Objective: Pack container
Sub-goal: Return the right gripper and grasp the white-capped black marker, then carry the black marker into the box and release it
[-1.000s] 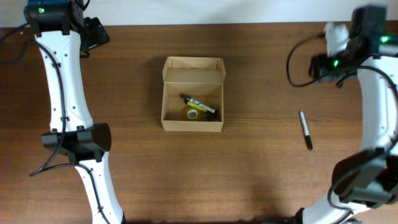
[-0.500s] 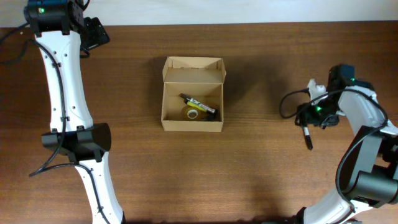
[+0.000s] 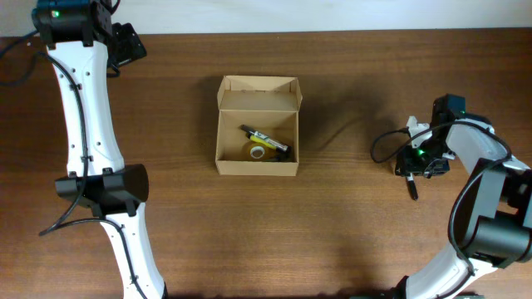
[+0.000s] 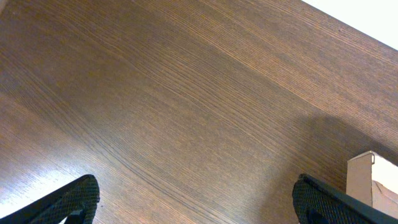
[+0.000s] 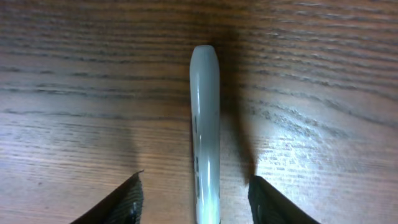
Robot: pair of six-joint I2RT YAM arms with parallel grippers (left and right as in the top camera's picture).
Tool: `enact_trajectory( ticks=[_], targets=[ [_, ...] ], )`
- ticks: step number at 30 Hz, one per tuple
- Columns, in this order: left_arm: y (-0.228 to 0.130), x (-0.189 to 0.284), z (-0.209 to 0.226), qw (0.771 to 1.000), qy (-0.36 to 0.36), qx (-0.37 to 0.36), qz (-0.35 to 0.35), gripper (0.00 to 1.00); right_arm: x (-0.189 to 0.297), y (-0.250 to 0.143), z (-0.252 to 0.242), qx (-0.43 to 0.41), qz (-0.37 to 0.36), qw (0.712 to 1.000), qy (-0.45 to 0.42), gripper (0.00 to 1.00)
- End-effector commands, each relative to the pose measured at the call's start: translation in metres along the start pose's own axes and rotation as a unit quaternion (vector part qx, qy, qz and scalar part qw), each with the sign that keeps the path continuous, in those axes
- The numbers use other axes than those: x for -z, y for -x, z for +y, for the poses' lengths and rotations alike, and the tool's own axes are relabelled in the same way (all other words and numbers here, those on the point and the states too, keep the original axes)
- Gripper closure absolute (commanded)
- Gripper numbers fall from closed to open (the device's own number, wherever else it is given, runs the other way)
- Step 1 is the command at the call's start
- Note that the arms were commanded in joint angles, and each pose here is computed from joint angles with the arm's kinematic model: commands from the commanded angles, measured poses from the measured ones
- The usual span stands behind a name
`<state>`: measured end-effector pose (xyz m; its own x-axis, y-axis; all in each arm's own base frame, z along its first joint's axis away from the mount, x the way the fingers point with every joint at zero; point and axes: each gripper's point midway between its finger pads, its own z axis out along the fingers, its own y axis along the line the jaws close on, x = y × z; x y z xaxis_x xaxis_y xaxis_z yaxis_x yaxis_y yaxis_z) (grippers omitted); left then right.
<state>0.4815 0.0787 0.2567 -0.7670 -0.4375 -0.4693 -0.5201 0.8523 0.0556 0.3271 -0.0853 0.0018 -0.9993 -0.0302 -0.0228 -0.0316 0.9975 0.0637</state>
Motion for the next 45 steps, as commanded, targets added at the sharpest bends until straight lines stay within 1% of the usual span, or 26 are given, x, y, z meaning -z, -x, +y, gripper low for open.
enact_trajectory(
  ticks=[1, 2, 5, 6, 7, 8, 14, 18, 20, 23, 26, 28, 29, 31, 33, 35, 36, 38, 41, 43, 45],
  targets=[
    [0.003, 0.005, 0.003, 1.000, 0.001, 0.001, -0.009, 0.00, -0.005, -0.004, -0.004, -0.004, 0.008, 1.000, -0.006, 0.50],
    [0.003, 0.005, 0.003, 1.000, 0.001, 0.001, -0.009, 0.00, -0.005, -0.004, -0.005, -0.003, 0.007, 1.000, -0.008, 0.55],
    [0.003, 0.005, 0.003, 1.000, 0.001, 0.001, -0.009, 0.00, -0.005, -0.003, -0.005, -0.003, 0.006, 1.000, -0.009, 0.72],
    [0.003, 0.005, 0.003, 1.000, 0.001, 0.001, -0.009, 0.00, -0.005, -0.003, -0.005, -0.003, 0.006, 1.000, -0.009, 0.79],
    [0.003, 0.005, 0.003, 1.000, 0.001, 0.001, -0.009, 0.00, -0.005, -0.003, -0.005, -0.003, 0.007, 1.000, -0.010, 0.92],
    [0.003, 0.005, 0.003, 1.000, 0.001, 0.001, -0.009, 0.00, -0.005, -0.004, -0.006, -0.003, 0.008, 1.000, -0.012, 0.96],
    [0.003, 0.005, 0.003, 1.000, 0.001, 0.001, -0.009, 0.00, -0.003, -0.003, -0.008, -0.013, 0.009, 1.000, -0.017, 0.96],
    [0.003, 0.005, 0.003, 1.000, 0.001, 0.001, -0.009, 0.00, 0.020, 0.018, 0.004, -0.018, -0.015, 1.000, 0.020, 0.96],
    [0.003, 0.005, 0.003, 1.000, 0.001, 0.001, -0.009, 0.00, 0.045, 0.036, 0.016, -0.009, -0.035, 0.998, 0.044, 0.96],
    [0.003, 0.005, 0.003, 1.000, 0.001, 0.001, -0.009, 0.00, 0.096, 0.070, 0.040, 0.019, -0.079, 0.994, 0.070, 0.96],
    [0.003, 0.005, 0.003, 1.000, 0.001, 0.001, -0.009, 0.00, 0.157, 0.100, 0.074, 0.067, -0.130, 0.986, 0.075, 0.96],
    [0.003, 0.005, 0.003, 1.000, 0.001, 0.001, -0.009, 0.00, 0.196, 0.115, 0.105, 0.117, -0.170, 0.976, 0.069, 0.96],
    [0.003, 0.005, 0.003, 1.000, 0.001, 0.001, -0.009, 0.00, 0.212, 0.120, 0.123, 0.149, -0.189, 0.968, 0.067, 0.96],
    [0.003, 0.005, 0.003, 1.000, 0.001, 0.001, -0.009, 0.00, 0.241, 0.127, 0.166, 0.233, -0.226, 0.944, 0.062, 0.96],
    [0.003, 0.005, 0.003, 1.000, 0.001, 0.001, -0.009, 0.00, 0.256, 0.125, 0.214, 0.331, -0.250, 0.908, 0.058, 0.96],
    [0.003, 0.005, 0.003, 1.000, 0.001, 0.001, -0.009, 0.00, 0.257, 0.116, 0.258, 0.429, -0.256, 0.865, 0.049, 0.96],
    [0.003, 0.005, 0.003, 1.000, 0.001, 0.001, -0.009, 0.00, 0.255, 0.110, 0.275, 0.468, -0.254, 0.845, 0.045, 0.96],
    [0.003, 0.005, 0.003, 1.000, 0.001, 0.001, -0.009, 0.00, 0.243, 0.096, 0.313, 0.556, -0.240, 0.795, 0.033, 0.96],
    [0.003, 0.005, 0.003, 1.000, 0.001, 0.001, -0.009, 0.00, 0.216, 0.085, 0.350, 0.640, -0.212, 0.738, 0.013, 0.96],
    [0.003, 0.005, 0.003, 1.000, 0.001, 0.001, -0.009, 0.00, 0.198, 0.081, 0.366, 0.667, -0.194, 0.719, 0.015, 0.96],
    [0.003, 0.005, 0.003, 1.000, 0.001, 0.001, -0.009, 0.00, 0.176, 0.079, 0.377, 0.684, -0.173, 0.709, 0.020, 0.96]
  ],
)
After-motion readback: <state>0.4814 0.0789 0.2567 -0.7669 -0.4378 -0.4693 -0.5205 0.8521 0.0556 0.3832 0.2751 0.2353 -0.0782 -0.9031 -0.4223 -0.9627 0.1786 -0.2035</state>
